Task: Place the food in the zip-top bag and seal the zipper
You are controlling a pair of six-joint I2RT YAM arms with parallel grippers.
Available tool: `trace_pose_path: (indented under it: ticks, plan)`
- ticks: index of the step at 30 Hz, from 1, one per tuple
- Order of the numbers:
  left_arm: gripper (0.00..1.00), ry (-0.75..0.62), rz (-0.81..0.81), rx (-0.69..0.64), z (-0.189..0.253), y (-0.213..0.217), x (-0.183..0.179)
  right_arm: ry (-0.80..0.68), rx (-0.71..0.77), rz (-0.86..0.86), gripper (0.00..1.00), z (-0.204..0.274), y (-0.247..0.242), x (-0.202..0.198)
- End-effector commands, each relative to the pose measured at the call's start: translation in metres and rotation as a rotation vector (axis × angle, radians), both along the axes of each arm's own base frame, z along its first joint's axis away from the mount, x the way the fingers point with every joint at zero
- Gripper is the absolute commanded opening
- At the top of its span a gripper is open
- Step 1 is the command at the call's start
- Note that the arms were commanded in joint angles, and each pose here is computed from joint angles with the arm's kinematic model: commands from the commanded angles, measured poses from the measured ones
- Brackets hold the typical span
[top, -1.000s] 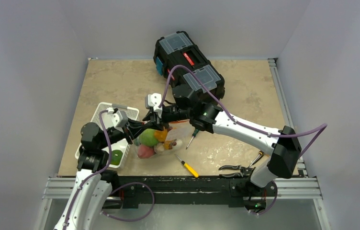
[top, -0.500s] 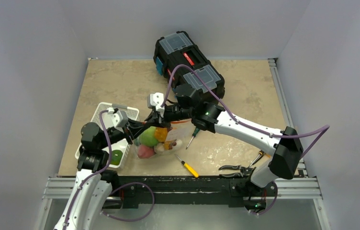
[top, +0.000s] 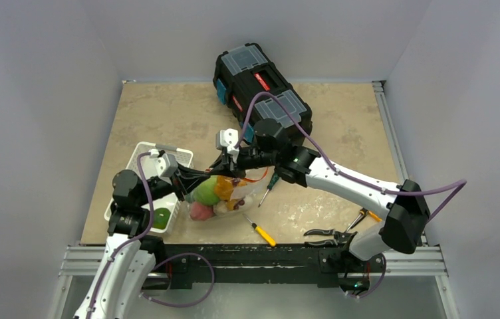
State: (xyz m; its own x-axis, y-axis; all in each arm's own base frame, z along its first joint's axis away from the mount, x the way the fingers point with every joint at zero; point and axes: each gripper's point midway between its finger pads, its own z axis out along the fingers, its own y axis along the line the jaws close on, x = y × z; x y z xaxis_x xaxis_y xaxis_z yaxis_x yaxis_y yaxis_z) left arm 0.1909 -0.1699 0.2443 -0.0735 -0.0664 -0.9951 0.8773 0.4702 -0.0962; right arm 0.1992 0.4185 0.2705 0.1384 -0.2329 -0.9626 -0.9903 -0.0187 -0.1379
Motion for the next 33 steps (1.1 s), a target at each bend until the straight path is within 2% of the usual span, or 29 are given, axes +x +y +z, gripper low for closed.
trace_pose_path:
  ticks: [1, 7, 10, 11, 12, 13, 14, 15, 16, 17, 22, 26, 29, 33]
  plan:
    - [0.0, -0.122, -0.067, -0.043, 0.026, -0.006, -0.009, 0.007, 0.057, 0.014, 0.0, 0.021, -0.001, 0.001]
    - [0.0, -0.141, -0.054, -0.03, 0.025, -0.004, -0.011, 0.025, 0.042, 0.009, 0.0, 0.012, -0.002, 0.005]
    - [0.0, -0.137, 0.004, -0.02, 0.027, 0.0, 0.0, 0.033, 0.06, 0.046, 0.0, 0.022, 0.0, 0.0]
    - [0.05, -0.13, -0.006, -0.001, 0.023, 0.0, 0.001, 0.041, 0.071, 0.058, 0.0, 0.027, 0.002, -0.002]
    - [0.18, -0.119, -0.029, 0.007, 0.021, -0.002, -0.001, 0.05, 0.082, 0.062, 0.0, 0.031, 0.003, -0.004]
    - [0.37, -0.108, -0.031, 0.003, 0.02, -0.002, -0.001, 0.06, 0.091, 0.059, 0.0, 0.034, 0.004, -0.004]
    - [0.6, -0.104, -0.03, -0.008, 0.021, -0.003, -0.001, 0.068, 0.097, 0.052, 0.0, 0.037, 0.004, -0.003]
    - [0.78, -0.105, -0.032, -0.013, 0.021, -0.003, -0.001, 0.076, 0.102, 0.06, 0.0, 0.04, 0.005, -0.005]
    - [0.9, -0.107, -0.033, -0.012, 0.021, -0.004, -0.002, 0.087, 0.107, 0.066, 0.0, 0.043, 0.006, -0.006]
    - [0.92, -0.104, -0.028, -0.009, 0.02, -0.004, -0.001, 0.095, 0.112, 0.072, 0.0, 0.045, 0.007, -0.007]
    - [0.94, -0.103, -0.039, -0.022, 0.021, -0.006, -0.001, 0.111, 0.131, 0.106, 0.0, 0.05, 0.011, -0.016]
    - [0.88, -0.105, -0.063, -0.034, 0.023, -0.009, 0.0, 0.124, 0.134, 0.116, 0.0, 0.051, 0.016, -0.019]
    - [0.77, -0.092, -0.091, -0.027, 0.022, -0.012, -0.001, 0.125, 0.145, 0.125, 0.0, 0.055, 0.019, -0.022]
    - [0.54, -0.075, -0.116, 0.003, 0.016, -0.014, -0.002, 0.122, 0.153, 0.116, 0.0, 0.06, 0.021, -0.021]
